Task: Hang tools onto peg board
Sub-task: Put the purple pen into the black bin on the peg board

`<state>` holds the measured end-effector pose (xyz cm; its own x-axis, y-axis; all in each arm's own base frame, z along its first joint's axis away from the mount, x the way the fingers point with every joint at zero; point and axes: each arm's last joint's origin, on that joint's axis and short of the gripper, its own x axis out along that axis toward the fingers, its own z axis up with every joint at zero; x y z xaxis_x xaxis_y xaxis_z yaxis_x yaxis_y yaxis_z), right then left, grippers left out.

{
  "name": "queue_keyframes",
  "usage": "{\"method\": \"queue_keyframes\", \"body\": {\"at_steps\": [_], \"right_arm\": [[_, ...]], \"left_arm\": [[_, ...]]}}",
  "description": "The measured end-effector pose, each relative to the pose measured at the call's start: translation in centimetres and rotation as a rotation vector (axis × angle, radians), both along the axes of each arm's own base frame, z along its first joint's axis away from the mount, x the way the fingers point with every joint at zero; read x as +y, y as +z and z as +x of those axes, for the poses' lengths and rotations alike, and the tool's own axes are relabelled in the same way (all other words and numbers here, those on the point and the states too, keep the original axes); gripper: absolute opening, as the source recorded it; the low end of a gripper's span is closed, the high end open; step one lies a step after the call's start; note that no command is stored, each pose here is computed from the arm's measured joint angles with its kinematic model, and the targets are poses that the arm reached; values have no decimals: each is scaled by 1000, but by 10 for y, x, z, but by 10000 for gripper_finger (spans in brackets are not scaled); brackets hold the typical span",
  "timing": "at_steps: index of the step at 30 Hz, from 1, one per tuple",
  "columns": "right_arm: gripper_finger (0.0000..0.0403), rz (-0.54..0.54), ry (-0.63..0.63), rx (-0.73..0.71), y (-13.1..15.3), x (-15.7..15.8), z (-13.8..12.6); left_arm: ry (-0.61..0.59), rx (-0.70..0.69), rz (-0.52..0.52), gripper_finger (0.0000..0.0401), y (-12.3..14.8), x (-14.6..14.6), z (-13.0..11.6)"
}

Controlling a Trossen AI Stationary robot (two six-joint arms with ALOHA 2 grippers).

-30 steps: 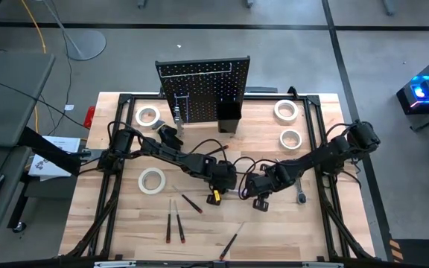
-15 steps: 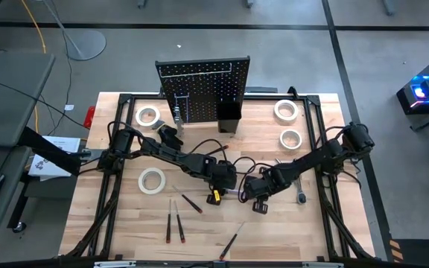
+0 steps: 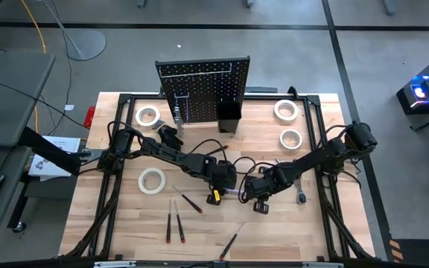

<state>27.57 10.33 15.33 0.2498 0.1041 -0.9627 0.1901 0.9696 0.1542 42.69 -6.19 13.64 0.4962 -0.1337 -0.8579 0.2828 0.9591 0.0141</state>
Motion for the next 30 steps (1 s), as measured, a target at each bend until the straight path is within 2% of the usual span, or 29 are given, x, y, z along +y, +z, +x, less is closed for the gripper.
{"method": "queue_keyframes", "body": {"at_steps": [10,18,30], "right_arm": [[0,-53,-40,-5,-5,-7,4],[0,-19,-6,8,-5,-7,4],[0,-28,25,10,-7,-6,4]], "left_arm": [[0,0,-1,136,0,0,0],[1,0,-2,136,0,0,0],[0,0,-1,136,0,0,0]]}}
